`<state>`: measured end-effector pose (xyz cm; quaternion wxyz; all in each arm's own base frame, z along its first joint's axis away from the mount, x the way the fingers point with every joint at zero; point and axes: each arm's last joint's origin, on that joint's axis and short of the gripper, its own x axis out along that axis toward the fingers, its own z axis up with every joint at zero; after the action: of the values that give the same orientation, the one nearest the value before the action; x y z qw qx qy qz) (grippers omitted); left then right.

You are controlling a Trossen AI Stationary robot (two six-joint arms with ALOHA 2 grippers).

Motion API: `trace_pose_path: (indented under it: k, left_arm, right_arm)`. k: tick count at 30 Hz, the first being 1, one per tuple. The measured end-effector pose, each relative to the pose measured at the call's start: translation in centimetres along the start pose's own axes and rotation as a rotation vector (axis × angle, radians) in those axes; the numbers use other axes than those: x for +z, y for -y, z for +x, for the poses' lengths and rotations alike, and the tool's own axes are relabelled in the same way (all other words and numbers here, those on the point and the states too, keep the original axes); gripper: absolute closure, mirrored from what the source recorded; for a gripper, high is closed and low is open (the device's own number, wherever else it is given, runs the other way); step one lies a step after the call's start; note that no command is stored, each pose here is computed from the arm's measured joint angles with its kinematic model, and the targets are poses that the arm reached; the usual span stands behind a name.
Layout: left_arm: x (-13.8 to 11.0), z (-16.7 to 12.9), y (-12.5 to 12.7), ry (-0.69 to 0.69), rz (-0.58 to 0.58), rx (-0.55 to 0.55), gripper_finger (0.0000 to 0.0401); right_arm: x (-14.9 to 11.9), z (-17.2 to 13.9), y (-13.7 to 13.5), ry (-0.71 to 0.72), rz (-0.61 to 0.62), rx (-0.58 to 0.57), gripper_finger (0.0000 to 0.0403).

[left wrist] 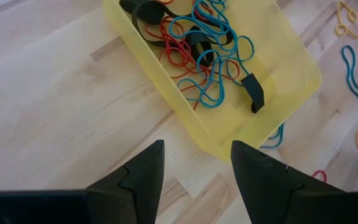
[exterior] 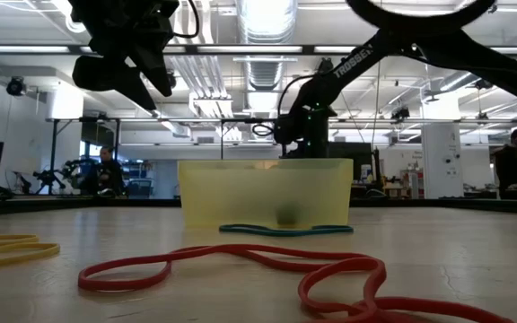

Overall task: Pick and place rubber bands into bin
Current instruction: Put the blue rubber band into the yellow bin

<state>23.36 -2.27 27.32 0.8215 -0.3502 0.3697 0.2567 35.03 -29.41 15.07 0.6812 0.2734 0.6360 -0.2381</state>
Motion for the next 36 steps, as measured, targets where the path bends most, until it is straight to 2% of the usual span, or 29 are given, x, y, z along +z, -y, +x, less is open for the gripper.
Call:
trace_pose_path:
  k: [5, 8, 17, 23, 28, 36]
  left_arm:
    - [0.0, 0.0, 0.0, -0.001, 0.000, 0.001, 0.0231]
    - [0.0, 0.0, 0.0, 0.000, -0.002, 0.000, 0.0231]
    - [0.0, 0.1, 0.0, 0.000, -0.024, 0.000, 0.0231]
    - [0.0, 0.1, 0.0, 0.000, -0.024, 0.001, 0.0231]
    - [-0.1, 0.1, -0.1, -0.001, -0.024, 0.002, 0.0231]
    - [0.0, 0.2, 0.0, 0.006, -0.027, -0.007, 0.0231]
  right_arm:
    - [0.1, 0.8, -0.1, -0.014, -0.144, -0.029, 0.0275]
    - [0.2, 1.0, 0.0, -0.015, -0.189, -0.055, 0.0276]
    - [0.5, 1.1, 0.1, 0.011, -0.216, -0.069, 0.0283]
    - [0.6, 1.2, 0.1, 0.018, -0.198, -0.068, 0.0327]
    - [0.7, 1.0, -0.2, 0.025, -0.170, 0.025, 0.0386]
    - [1.1, -0.7, -1.1, 0.031, -0.135, 0.171, 0.0395]
